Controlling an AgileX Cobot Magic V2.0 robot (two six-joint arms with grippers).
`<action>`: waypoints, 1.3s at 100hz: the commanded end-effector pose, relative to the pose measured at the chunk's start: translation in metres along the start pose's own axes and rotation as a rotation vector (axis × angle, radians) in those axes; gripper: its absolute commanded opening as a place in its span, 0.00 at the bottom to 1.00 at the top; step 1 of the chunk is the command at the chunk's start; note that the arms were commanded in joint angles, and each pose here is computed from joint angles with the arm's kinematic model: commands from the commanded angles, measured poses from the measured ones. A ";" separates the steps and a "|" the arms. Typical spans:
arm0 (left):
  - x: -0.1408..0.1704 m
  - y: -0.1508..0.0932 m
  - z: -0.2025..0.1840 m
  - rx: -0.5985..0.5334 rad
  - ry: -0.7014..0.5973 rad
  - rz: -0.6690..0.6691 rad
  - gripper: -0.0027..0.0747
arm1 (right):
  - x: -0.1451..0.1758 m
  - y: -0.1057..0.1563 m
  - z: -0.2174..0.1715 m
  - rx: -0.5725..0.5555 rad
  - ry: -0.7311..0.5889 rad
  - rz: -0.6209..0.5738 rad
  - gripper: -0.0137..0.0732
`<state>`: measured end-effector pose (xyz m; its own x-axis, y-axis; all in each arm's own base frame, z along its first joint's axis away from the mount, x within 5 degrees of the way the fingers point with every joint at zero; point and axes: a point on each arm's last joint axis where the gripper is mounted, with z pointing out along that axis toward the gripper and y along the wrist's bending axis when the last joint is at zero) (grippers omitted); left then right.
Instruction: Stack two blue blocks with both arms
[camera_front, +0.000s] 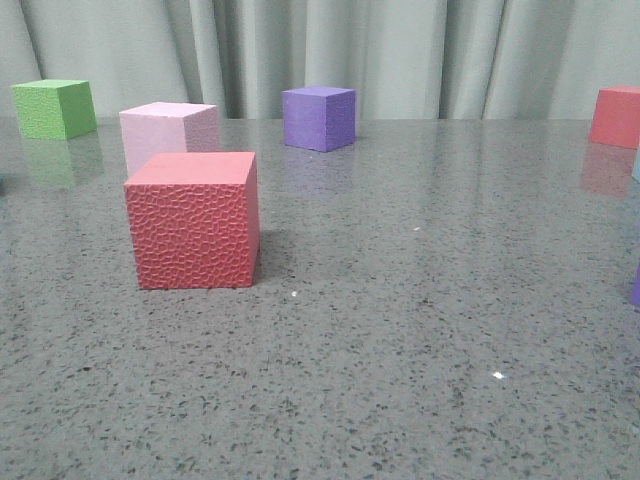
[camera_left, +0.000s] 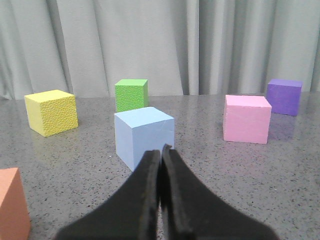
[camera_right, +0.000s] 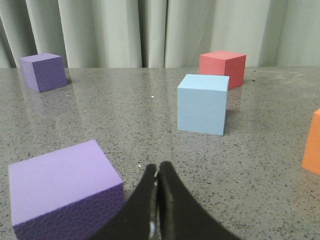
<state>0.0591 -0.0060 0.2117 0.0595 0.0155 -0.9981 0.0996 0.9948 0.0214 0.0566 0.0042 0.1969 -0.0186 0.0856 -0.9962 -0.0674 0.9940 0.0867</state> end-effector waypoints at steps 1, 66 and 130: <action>0.008 -0.001 0.001 0.012 -0.027 -0.001 0.01 | -0.015 0.000 -0.003 0.006 -0.127 -0.006 0.02; 0.008 -0.001 0.001 0.012 -0.027 -0.001 0.01 | -0.015 0.000 -0.003 0.006 -0.127 -0.006 0.02; -0.034 0.000 0.001 0.011 0.019 -0.141 0.01 | -0.066 0.007 -0.007 -0.016 -0.102 0.050 0.02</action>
<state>0.0586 -0.0061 0.2171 -0.0250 -0.0681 -0.9974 0.1005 0.9925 -0.0703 0.0516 0.0048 0.2315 0.0354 0.1293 -0.9910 -0.0837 0.9885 0.1260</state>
